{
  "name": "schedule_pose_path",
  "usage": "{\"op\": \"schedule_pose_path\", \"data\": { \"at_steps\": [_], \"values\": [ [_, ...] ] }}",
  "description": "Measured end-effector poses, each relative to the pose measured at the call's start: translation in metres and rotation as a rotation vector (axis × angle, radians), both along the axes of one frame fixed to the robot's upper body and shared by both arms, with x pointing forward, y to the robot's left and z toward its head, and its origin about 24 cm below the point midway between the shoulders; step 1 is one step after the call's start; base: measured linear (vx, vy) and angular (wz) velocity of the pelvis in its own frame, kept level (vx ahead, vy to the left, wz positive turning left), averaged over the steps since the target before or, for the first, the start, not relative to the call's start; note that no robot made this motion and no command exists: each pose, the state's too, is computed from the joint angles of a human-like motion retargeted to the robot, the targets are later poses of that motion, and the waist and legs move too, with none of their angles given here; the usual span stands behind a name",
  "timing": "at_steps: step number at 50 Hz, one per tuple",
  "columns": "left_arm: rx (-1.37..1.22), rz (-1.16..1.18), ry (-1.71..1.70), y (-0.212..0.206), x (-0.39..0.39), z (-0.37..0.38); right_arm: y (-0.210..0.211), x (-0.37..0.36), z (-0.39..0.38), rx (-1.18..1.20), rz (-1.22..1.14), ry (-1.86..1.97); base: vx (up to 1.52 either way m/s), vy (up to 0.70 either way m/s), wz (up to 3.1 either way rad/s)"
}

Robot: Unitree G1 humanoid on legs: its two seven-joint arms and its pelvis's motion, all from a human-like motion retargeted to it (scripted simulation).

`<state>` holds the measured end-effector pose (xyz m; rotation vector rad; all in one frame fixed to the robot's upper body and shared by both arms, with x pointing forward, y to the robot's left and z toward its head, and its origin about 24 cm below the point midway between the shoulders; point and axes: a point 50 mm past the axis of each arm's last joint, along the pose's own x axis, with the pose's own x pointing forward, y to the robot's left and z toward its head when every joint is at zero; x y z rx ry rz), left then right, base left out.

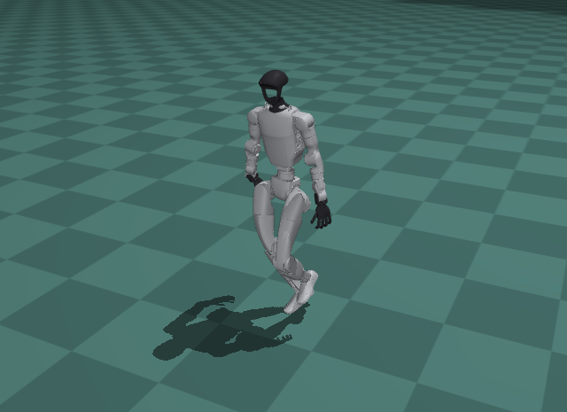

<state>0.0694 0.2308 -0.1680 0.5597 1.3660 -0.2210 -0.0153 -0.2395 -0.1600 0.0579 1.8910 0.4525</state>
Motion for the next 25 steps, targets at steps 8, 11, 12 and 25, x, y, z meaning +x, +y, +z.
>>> {"op": "schedule_pose_path", "data": {
  "at_steps": [8,11,12,25],
  "values": [
    [-0.249,0.234,0.756,-0.024,-0.160,0.010,0.002,0.124,0.007,-0.183,0.219,-0.548,0.85,0.50,-0.55],
    [-0.281,0.258,0.860,-0.026,-0.192,0.020,0.011,0.146,0.017,-0.140,0.298,-0.693,1.03,0.24,-0.60],
    [-0.275,0.263,0.883,-0.026,-0.199,0.022,0.014,0.150,0.019,-0.129,0.316,-0.724,1.05,0.24,-0.08],
    [-0.014,0.165,0.063,0.003,-0.012,-0.002,0.027,0.100,-0.004,-0.285,0.289,-0.606,0.59,0.04,-0.63]
  ]
}}
